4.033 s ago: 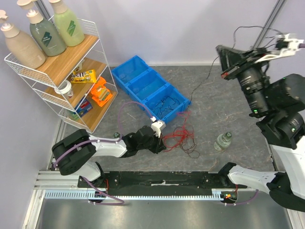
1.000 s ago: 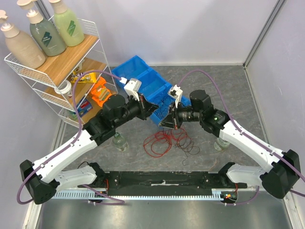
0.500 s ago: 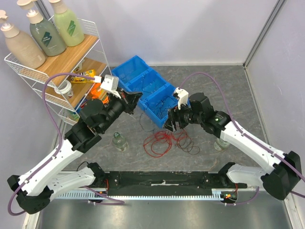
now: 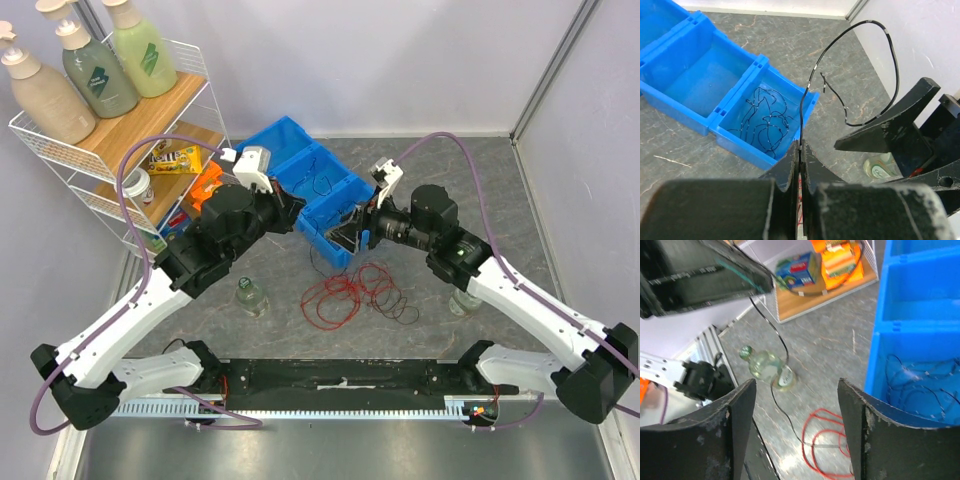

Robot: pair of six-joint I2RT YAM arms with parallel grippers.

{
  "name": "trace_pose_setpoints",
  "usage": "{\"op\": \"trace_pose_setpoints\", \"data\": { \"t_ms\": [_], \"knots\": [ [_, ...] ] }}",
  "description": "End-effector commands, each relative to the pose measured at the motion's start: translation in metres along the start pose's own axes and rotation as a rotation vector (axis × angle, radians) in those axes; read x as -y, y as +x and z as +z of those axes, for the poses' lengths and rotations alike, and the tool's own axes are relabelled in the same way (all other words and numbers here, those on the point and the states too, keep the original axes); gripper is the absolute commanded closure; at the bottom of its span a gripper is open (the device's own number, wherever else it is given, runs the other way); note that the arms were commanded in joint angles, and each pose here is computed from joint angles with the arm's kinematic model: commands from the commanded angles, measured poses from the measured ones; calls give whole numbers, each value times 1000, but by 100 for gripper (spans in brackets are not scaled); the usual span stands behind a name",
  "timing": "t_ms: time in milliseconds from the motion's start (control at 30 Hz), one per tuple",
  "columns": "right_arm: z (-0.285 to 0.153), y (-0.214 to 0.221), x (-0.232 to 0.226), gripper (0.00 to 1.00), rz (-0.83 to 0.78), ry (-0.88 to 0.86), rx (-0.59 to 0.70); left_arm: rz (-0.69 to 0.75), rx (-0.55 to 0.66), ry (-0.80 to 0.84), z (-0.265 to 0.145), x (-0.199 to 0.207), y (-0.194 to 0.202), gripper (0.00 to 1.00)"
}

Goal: Untangle the cables

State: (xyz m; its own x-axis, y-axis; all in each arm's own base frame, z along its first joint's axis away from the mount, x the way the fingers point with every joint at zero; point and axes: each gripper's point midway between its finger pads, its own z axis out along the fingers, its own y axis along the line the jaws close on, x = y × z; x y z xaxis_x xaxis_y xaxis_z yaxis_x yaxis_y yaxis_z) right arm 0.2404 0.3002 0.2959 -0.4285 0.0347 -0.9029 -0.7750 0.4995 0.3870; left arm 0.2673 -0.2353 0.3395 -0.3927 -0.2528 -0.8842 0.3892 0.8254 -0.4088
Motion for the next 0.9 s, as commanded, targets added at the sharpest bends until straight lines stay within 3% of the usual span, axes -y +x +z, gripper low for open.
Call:
{"op": "trace_pose_setpoints", "data": {
  "t_ms": [0, 267, 467, 567, 767, 867],
  "knots": [
    [9, -47, -28, 29, 13, -100, 198, -114, 25, 61, -5, 18, -20, 98],
    [28, -38, -24, 43, 13, -94, 168, -157, 4, 96, -6, 24, -18, 98],
    [34, -29, -17, 47, 18, -62, 152, -175, 2, 122, -9, 28, -18, 98],
    [36, -31, -13, 58, 39, -37, 167, -184, -3, 130, -10, 30, -18, 98],
    [28, -44, -6, 100, 92, 29, 229, -225, 37, 116, -17, 23, -18, 98],
    [16, -61, -3, 100, 111, 77, 293, -293, 35, 94, -15, 14, -5, 98]
  ]
}}
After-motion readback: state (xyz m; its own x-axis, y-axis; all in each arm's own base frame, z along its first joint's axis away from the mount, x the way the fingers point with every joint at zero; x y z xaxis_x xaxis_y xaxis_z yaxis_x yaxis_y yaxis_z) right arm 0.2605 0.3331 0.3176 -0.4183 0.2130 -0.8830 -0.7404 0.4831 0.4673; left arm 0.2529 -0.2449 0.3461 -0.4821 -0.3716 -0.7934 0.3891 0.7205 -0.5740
